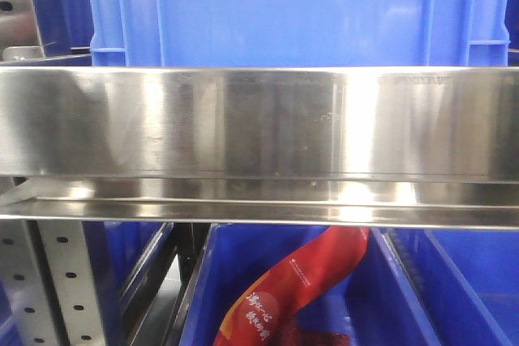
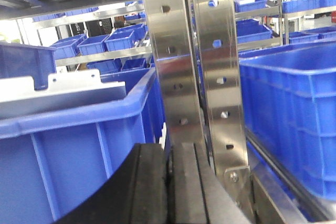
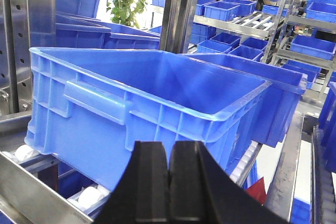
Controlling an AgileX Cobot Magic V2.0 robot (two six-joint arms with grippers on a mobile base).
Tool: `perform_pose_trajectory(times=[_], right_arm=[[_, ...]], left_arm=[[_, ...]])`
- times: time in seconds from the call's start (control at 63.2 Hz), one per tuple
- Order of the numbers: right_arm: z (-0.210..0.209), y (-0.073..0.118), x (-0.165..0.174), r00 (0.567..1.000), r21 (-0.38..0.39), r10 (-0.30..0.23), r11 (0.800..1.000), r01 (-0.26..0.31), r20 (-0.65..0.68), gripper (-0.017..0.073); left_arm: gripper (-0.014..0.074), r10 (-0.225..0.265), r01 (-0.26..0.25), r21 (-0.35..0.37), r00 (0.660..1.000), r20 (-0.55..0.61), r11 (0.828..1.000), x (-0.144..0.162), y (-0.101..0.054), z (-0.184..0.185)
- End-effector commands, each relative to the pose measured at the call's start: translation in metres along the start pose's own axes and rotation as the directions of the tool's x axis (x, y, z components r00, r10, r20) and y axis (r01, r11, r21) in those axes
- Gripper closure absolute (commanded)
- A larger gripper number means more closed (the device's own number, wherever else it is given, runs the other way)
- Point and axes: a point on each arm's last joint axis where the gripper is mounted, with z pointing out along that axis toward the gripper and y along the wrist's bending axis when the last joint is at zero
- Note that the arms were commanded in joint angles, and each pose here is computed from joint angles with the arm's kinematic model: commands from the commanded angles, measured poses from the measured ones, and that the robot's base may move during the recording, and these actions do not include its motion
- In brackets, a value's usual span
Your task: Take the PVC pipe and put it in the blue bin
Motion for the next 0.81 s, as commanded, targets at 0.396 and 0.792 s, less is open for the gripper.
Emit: perform_pose_trajectory(times=[0.396,0.792], right_arm=[[-0.001,-0.001,-0.001,1.0,0.008,-0.004,1.0,0.004,0.017,0.0728],[-0.001,-0.001,-0.001,1.0,0.009,-0.004,1.0,0.004,0.021,0.0728]], left_arm=[[0.0704,-0.045,0.044,0.027,0.998,0.045,0.999,0.026,-0.01,0.012],[0.0704,-0.054,0.053,0.038,0.998,0.037,0.998,0.047,-0.015,0.016]])
